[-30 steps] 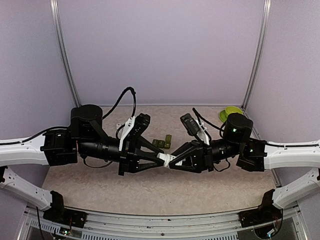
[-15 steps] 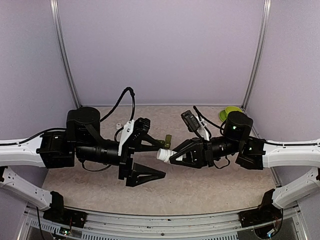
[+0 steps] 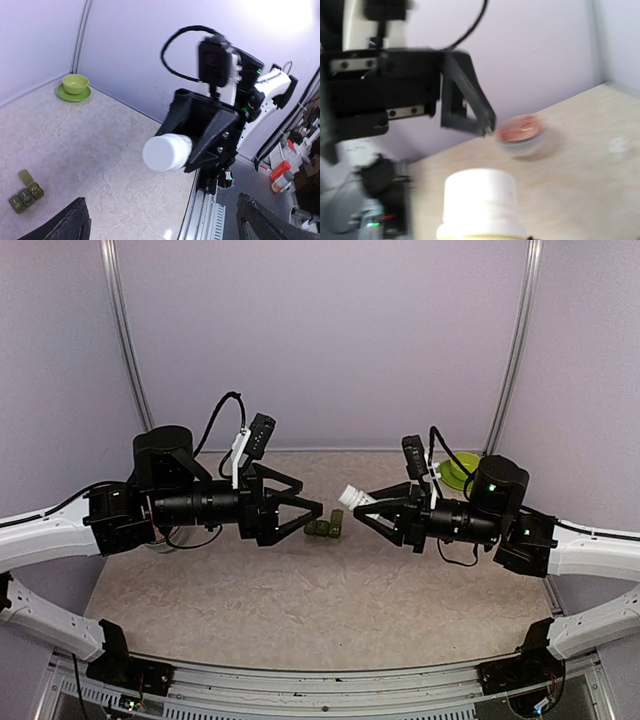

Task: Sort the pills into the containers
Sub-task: Screw the lid of the pill bottle onto the pill bottle.

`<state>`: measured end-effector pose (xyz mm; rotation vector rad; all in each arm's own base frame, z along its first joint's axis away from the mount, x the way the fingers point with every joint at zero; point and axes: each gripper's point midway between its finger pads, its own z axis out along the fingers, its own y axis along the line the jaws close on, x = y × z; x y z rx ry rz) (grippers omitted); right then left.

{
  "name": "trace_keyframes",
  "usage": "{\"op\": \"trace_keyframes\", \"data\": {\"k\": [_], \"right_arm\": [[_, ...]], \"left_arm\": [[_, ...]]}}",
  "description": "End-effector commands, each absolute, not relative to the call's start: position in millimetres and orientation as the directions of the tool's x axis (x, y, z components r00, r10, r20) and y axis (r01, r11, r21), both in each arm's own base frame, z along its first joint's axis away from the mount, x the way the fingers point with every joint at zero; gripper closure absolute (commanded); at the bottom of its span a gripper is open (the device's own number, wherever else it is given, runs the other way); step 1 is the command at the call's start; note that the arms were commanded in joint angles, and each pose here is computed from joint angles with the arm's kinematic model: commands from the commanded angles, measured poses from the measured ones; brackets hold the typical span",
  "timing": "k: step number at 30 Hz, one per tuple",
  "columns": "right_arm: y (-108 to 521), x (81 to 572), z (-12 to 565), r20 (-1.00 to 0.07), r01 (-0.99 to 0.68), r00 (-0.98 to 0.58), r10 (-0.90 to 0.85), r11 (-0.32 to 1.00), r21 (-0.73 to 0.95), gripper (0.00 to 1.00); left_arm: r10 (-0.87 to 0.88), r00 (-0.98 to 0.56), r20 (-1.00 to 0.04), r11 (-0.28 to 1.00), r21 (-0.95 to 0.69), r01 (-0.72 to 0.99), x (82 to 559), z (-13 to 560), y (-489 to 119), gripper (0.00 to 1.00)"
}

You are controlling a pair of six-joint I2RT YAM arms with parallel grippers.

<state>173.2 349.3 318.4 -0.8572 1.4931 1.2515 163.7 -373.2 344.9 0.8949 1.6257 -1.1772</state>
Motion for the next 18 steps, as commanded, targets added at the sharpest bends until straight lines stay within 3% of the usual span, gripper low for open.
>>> {"op": "trace_keyframes", "data": {"k": [1, 9, 18], "right_arm": [[336.1, 192.8, 315.0, -0.998, -0.898, -0.07, 0.002, 0.435, 0.064, 0.74], [356.4, 197.6, 304.6, -0.994, -0.805, 0.029, -0.108, 0.587, -0.087, 0.76], [378.5, 190.8, 300.3, -0.987, -0.77, 0.082, -0.137, 0.621, -0.15, 0.75]], "left_arm": [[-0.056, -0.556, -0.829, 0.216, -0.554, 0.804, 178.5, 342.4, -373.4, 0.01], [-0.203, -0.655, -0.728, 0.156, -0.685, 0.712, 196.4, 335.5, -372.3, 0.01], [-0.229, -0.714, -0.662, 0.142, -0.748, 0.648, 206.6, 322.0, -381.2, 0.01]]}}
